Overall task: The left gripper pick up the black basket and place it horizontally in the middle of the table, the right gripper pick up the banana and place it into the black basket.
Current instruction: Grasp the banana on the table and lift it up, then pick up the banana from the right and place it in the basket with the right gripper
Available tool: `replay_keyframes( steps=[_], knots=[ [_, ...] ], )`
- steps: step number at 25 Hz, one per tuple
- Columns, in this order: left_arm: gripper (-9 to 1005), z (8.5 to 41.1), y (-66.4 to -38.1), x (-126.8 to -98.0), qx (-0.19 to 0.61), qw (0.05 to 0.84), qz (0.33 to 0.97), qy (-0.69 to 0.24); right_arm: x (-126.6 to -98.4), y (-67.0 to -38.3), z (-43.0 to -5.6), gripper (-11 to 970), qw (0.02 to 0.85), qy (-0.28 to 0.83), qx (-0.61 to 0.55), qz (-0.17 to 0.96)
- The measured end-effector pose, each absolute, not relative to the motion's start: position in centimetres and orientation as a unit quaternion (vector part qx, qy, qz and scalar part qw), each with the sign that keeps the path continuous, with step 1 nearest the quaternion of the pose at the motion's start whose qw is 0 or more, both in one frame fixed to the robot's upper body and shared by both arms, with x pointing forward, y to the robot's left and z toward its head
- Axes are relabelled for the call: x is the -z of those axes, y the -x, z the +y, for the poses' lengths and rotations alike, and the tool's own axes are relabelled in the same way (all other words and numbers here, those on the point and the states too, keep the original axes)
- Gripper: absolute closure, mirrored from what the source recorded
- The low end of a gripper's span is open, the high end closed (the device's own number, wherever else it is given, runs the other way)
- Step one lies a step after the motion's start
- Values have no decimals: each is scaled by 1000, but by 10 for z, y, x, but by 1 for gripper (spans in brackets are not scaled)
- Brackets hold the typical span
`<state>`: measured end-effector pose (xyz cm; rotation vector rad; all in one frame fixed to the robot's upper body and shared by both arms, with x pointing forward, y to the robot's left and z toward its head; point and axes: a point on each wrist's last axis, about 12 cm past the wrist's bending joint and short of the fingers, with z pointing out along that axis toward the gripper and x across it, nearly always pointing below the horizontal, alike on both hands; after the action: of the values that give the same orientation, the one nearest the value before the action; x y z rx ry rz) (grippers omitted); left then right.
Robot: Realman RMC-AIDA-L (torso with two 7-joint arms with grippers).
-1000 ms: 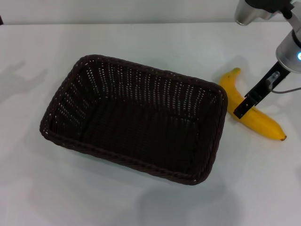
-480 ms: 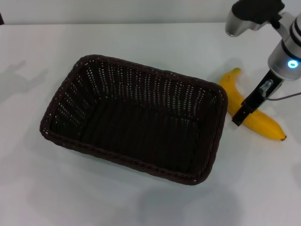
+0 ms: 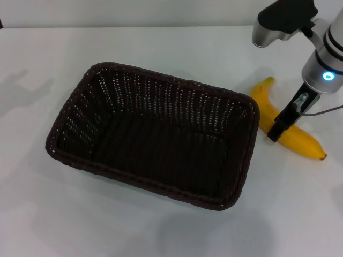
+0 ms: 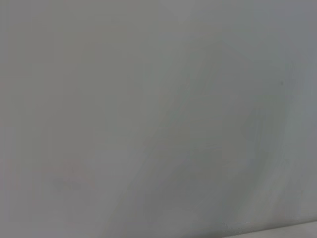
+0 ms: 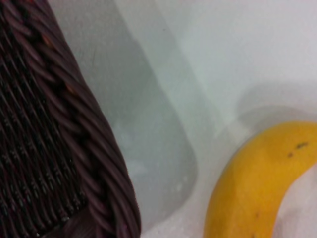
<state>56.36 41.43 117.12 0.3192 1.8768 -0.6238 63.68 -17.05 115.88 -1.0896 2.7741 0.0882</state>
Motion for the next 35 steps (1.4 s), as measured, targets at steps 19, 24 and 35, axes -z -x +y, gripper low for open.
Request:
replay_keyframes(
  steps=[19,24,35],
  knots=[
    [116,417,-562,-1170,258,541,790,-128,-1201,-651,-196,459,164,351,-34,921],
    [116,417,-562,-1170,258,542,790,-127,-1256,-650,-209,443,272,359,-48,892],
    [116,422,-561,-1172,257,551,785,-116,-1275,-607,-141,408,287,521,-168,786]
  ],
)
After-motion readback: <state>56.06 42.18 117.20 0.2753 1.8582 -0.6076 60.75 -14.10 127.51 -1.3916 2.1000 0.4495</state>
